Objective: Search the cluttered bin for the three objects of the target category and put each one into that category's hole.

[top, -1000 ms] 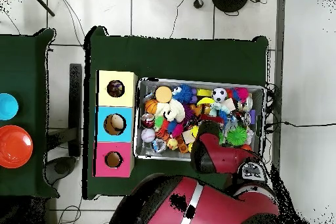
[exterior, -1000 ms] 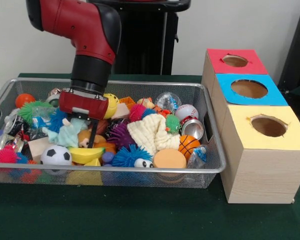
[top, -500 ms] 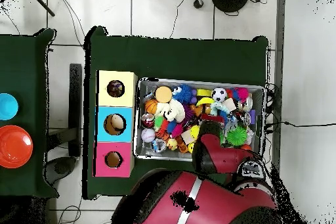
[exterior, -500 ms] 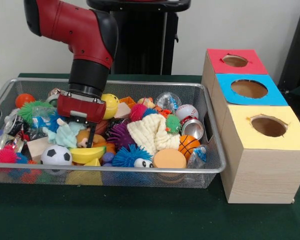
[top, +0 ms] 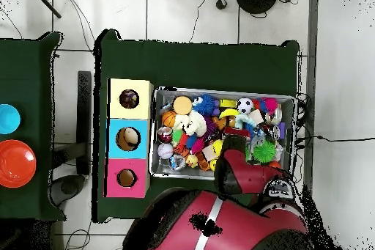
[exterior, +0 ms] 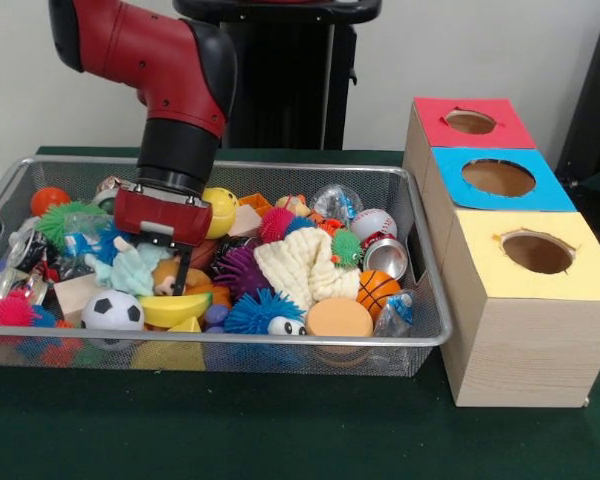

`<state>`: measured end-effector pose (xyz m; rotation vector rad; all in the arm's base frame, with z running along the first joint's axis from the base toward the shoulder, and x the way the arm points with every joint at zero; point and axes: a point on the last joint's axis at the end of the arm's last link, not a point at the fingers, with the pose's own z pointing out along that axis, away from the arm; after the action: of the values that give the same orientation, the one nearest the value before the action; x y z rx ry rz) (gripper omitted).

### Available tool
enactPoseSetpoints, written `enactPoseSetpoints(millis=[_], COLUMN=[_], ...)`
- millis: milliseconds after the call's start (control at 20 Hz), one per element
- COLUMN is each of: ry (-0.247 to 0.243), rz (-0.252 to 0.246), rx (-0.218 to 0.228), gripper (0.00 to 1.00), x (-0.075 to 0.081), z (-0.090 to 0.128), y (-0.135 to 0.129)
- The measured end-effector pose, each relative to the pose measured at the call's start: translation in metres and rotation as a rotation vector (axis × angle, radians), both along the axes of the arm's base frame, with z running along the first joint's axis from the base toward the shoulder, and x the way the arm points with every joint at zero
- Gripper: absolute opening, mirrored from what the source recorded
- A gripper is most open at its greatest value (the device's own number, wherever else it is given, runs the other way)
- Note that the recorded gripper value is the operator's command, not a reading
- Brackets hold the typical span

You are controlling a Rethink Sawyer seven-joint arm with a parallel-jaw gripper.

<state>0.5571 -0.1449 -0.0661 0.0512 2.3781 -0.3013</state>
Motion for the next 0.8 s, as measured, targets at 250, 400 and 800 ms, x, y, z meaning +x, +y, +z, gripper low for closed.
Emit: enactPoseSetpoints(millis=[250, 400, 800], ry=[0.057, 0.093, 0.189], rz=[-0.044, -0.061, -0.115], rx=[-0.007, -0.009, -0.009], gripper=[1.0, 1.0, 1.0], x=[0.003, 0.004, 0.004], z=[0.002, 0.005, 0.012], y=[0.001, 0.0, -0.009])
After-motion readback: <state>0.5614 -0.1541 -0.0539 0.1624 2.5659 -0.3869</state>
